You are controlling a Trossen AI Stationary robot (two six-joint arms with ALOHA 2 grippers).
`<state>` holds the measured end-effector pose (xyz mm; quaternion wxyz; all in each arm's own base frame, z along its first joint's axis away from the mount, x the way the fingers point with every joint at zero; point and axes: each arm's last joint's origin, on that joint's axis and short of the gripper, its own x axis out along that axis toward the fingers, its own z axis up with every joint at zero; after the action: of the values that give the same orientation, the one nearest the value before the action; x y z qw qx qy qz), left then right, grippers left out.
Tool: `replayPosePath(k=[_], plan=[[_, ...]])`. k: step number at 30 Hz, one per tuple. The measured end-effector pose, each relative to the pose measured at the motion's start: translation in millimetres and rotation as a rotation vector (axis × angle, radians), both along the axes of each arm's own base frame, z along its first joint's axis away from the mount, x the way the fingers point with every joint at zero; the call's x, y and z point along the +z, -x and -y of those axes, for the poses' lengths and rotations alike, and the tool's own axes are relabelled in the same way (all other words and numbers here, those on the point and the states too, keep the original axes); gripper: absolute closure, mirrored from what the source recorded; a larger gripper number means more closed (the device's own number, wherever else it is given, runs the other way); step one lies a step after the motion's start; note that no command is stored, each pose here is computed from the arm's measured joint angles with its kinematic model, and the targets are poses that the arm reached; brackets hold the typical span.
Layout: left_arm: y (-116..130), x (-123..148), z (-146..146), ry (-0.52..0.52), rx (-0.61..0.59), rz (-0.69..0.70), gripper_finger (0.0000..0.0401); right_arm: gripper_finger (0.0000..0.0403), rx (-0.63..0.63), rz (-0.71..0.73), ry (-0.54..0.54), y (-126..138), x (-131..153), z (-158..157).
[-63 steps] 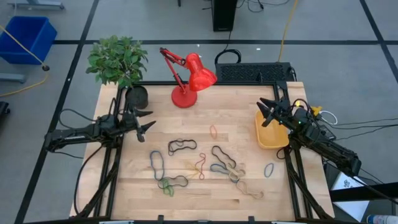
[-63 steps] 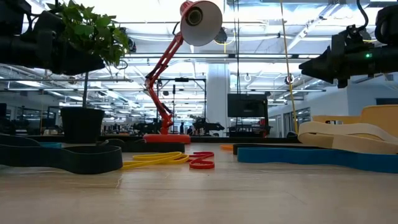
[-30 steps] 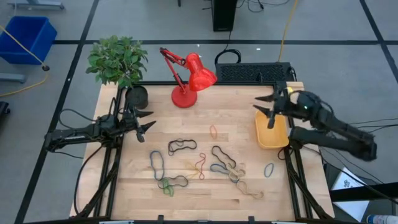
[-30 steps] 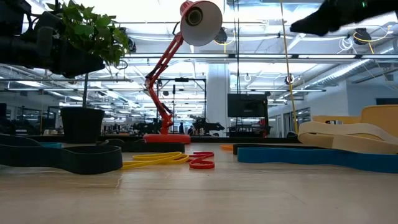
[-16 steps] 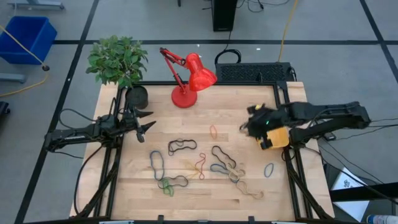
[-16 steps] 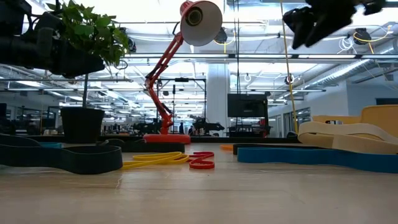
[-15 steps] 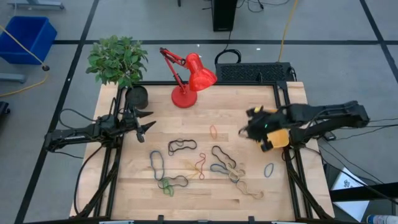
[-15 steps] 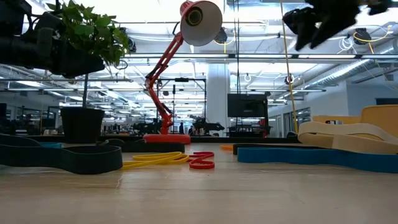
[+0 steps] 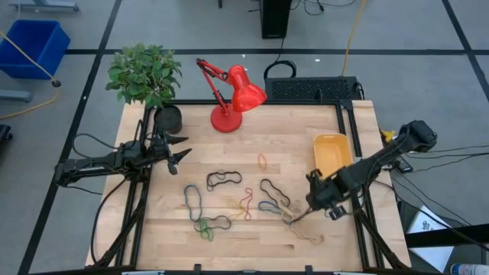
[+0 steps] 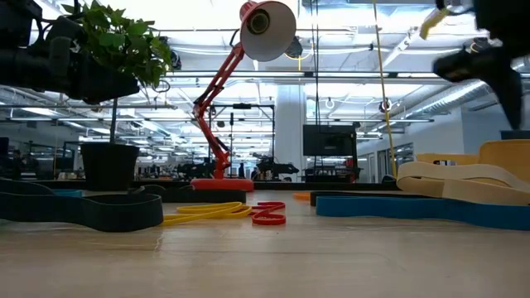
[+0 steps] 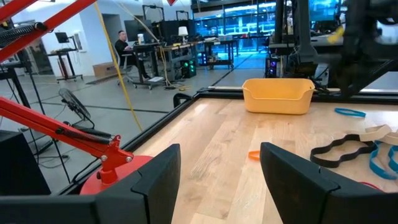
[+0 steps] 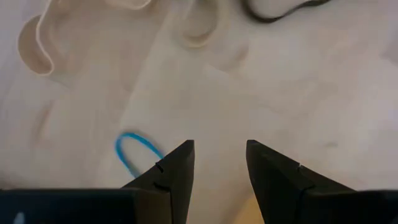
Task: Pick and place rubber bands into bin
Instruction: Put the right blue rubber band into the yellow bin
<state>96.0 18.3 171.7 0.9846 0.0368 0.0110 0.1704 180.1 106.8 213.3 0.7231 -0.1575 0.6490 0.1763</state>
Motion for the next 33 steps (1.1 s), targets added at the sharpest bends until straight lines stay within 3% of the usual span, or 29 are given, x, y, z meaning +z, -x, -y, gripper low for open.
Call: replayPosePath(k=[6,15,26,33], plan=[[0.0,0.0,0.0,0.000,0.000,0.000,0.0173,0.0264,0.034,-0.093,0.014,17.5,-27.3,-12.4],[0.0,0.0,0.0,0.000,0.000,0.000,0.0173,0.0266,0.046,-0.095,0.007,32.5,-58.9,-11.7],[0.0,-0.5,0.0,0.001,0.000,-0.005,0.0173,0.0318,0.030,-0.109,-0.009,34.9,-62.3,-13.5],[0.0,-0.6,0.0,0.001,0.000,-0.006,0.0173,0.0325,0.037,-0.199,-0.011,32.9,-74.7,-17.3]])
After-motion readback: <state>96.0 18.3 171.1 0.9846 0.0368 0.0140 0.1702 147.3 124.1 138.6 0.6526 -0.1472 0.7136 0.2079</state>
